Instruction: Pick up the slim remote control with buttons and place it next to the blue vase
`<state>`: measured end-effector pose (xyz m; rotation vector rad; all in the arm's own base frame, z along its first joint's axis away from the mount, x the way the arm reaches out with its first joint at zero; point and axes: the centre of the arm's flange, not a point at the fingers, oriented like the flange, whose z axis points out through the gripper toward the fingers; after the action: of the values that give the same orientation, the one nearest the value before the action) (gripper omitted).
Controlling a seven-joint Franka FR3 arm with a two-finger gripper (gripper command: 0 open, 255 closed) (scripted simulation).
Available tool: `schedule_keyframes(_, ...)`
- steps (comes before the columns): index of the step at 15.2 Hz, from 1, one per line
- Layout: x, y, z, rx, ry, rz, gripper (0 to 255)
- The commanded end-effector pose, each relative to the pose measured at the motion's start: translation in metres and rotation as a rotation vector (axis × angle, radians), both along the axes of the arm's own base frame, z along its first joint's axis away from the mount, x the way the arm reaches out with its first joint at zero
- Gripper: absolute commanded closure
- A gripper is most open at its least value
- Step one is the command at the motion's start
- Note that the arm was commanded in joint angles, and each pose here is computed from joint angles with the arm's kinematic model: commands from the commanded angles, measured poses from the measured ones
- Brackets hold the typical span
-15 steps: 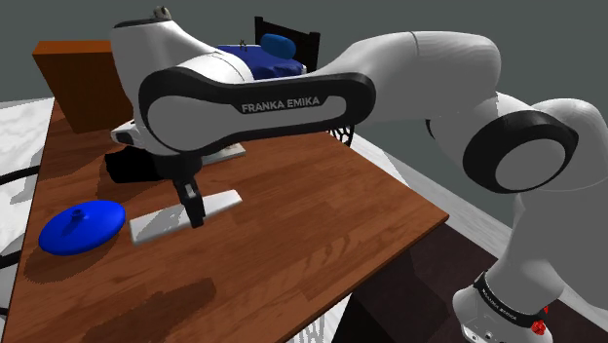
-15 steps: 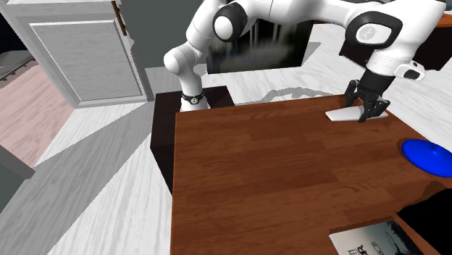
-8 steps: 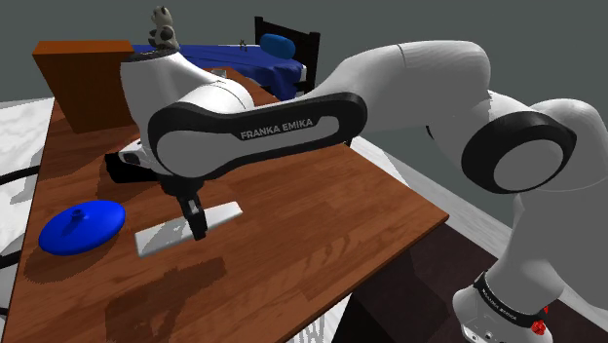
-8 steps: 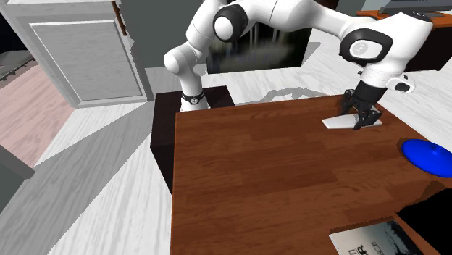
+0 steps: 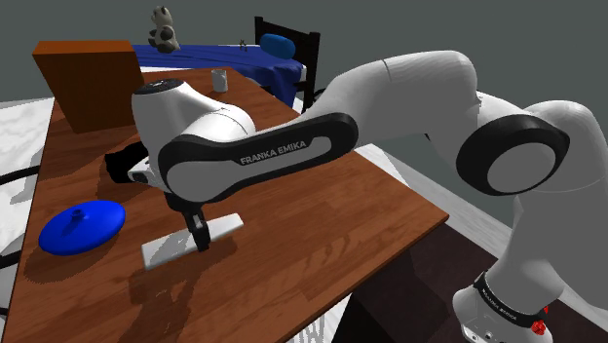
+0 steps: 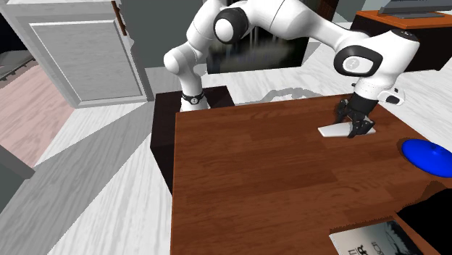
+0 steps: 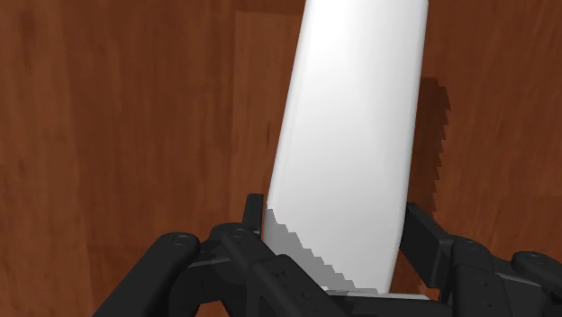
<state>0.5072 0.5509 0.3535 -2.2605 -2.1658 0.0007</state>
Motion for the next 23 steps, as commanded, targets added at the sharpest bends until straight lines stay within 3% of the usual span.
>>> schedule_keyframes(1,0.0,-0.001,-0.013,0.0,0.0,0.0,255)
schedule_keyframes(9,0.0,-0.001,-0.013,0.0,0.0,0.0,255)
schedule_keyframes(10,0.0,-0.001,-0.013,0.0,0.0,0.0,0)
schedule_keyframes(15,0.0,-0.001,-0.013,0.0,0.0,0.0,0)
schedule_keyframes(19,0.0,-0.001,0.037,0.0,0.0,0.0,0)
schedule_keyframes(23,0.0,-0.001,0.037,0.0,0.0,0.0,0)
